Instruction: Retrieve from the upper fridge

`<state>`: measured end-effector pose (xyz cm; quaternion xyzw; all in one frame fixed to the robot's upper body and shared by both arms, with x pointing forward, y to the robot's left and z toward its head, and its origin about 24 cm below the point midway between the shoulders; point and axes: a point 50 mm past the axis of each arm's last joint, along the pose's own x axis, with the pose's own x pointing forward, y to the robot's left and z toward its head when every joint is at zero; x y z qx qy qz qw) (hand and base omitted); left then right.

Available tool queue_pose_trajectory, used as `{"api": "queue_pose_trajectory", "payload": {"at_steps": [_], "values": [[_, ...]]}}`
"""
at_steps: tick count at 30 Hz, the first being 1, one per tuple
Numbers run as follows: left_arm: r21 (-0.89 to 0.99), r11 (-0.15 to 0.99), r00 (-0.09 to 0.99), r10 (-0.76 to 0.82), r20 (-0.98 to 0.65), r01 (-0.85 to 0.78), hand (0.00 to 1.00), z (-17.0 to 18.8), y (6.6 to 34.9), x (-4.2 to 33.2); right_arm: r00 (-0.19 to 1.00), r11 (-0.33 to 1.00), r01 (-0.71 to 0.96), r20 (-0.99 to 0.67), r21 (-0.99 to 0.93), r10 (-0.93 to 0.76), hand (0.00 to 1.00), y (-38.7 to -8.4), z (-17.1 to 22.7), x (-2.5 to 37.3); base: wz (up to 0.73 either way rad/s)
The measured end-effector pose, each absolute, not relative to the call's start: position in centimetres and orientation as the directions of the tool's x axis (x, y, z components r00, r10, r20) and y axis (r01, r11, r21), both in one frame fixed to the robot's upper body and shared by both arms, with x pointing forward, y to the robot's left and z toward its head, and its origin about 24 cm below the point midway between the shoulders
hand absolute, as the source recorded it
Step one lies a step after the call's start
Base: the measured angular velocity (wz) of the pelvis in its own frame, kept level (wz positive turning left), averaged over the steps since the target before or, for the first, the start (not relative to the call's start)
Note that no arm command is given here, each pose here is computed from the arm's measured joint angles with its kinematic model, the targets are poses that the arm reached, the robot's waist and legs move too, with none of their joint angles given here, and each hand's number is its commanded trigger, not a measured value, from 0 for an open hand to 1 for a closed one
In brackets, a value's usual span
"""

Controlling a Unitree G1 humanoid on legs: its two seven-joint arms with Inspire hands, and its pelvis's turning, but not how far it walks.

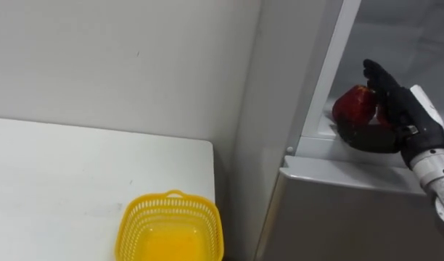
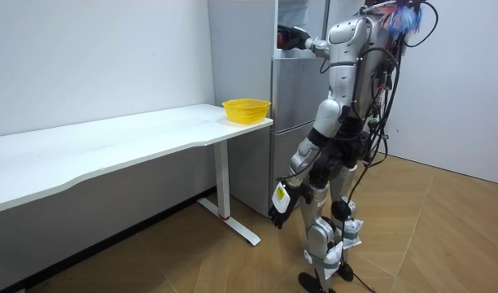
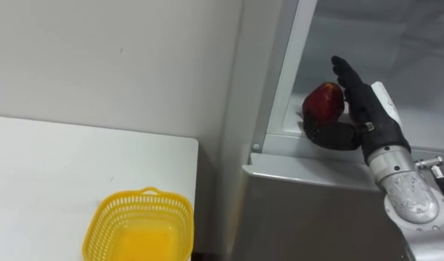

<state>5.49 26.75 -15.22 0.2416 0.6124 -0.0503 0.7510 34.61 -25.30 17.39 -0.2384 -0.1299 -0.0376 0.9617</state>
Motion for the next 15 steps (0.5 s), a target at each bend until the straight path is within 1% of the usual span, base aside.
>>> {"api": "queue_pose_trajectory", "payload": {"at_steps": [5,9,15], "values": [[0.301,0.878,0.235,0.224,-0.946,0.372,0.0,-15.2,26.8,5.4,0.97,0.886,0.118,0.242,-0.449,-0.007,1.0,-25.4,17.1,34.8,0.0],[0.303,0.878,0.23,0.229,-0.946,0.369,0.0,-15.2,26.9,5.3,0.972,0.896,0.138,0.231,-0.422,-0.041,1.0,-26.5,18.0,35.4,0.0],[0.307,0.874,0.228,0.234,-0.945,0.377,0.0,-15.1,27.2,5.3,0.974,0.903,0.12,0.223,-0.412,-0.028,1.0,-26.3,18.0,35.6,0.0]]}}
